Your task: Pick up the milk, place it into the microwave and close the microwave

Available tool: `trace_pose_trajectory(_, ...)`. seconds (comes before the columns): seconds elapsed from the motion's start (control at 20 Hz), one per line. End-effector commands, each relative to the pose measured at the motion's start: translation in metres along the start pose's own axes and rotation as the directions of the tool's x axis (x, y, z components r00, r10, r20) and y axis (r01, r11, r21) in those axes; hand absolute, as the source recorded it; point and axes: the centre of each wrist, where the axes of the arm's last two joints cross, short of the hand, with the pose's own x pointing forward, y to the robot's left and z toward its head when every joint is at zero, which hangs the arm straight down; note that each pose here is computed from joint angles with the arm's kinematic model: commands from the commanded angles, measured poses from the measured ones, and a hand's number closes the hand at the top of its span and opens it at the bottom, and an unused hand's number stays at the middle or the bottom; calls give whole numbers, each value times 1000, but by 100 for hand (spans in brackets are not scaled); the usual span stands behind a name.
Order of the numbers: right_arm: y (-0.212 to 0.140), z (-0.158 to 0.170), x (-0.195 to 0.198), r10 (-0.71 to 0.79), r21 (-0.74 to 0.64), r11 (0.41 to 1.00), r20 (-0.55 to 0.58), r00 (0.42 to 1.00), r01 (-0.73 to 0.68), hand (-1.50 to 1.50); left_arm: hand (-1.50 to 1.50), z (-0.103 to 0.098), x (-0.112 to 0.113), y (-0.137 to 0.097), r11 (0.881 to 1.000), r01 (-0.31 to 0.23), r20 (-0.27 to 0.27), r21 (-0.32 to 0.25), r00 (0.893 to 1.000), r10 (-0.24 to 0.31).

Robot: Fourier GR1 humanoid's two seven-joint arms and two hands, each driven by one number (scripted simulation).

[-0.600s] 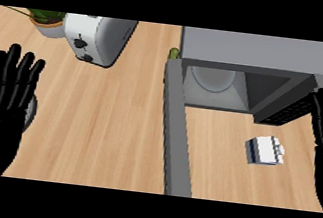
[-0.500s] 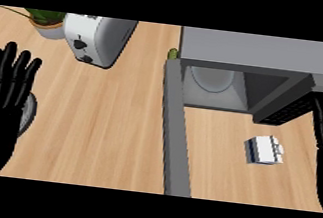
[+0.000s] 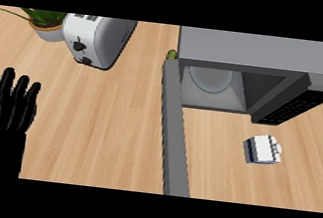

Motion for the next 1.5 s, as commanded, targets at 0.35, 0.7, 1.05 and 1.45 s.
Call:
trace_pose_trajectory(0.35, -2, 35, -29, -10, -48, 999, -73, 997, 7, -150, -150, 59, -14, 4, 999, -45, -5, 29, 999, 45)
trace_pose_trajectory(0.7, -3, 46, -76, -42, -44, 998, -141, 989, 36, -150, -150, 74, -34, 5, 998, -56, -29, 22, 998, 57)
trace_pose_trajectory(1.05, -15, 39, -118, -26, -72, 997, -170, 985, 14, -150, -150, 95, -24, 20, 997, -63, -2, 51, 998, 64)
trace_pose_trajectory(1.45, 1, 37, -158, 16, -190, 980, -203, 979, -55, -150, -150, 109, -11, 7, 998, -60, -20, 27, 998, 61)
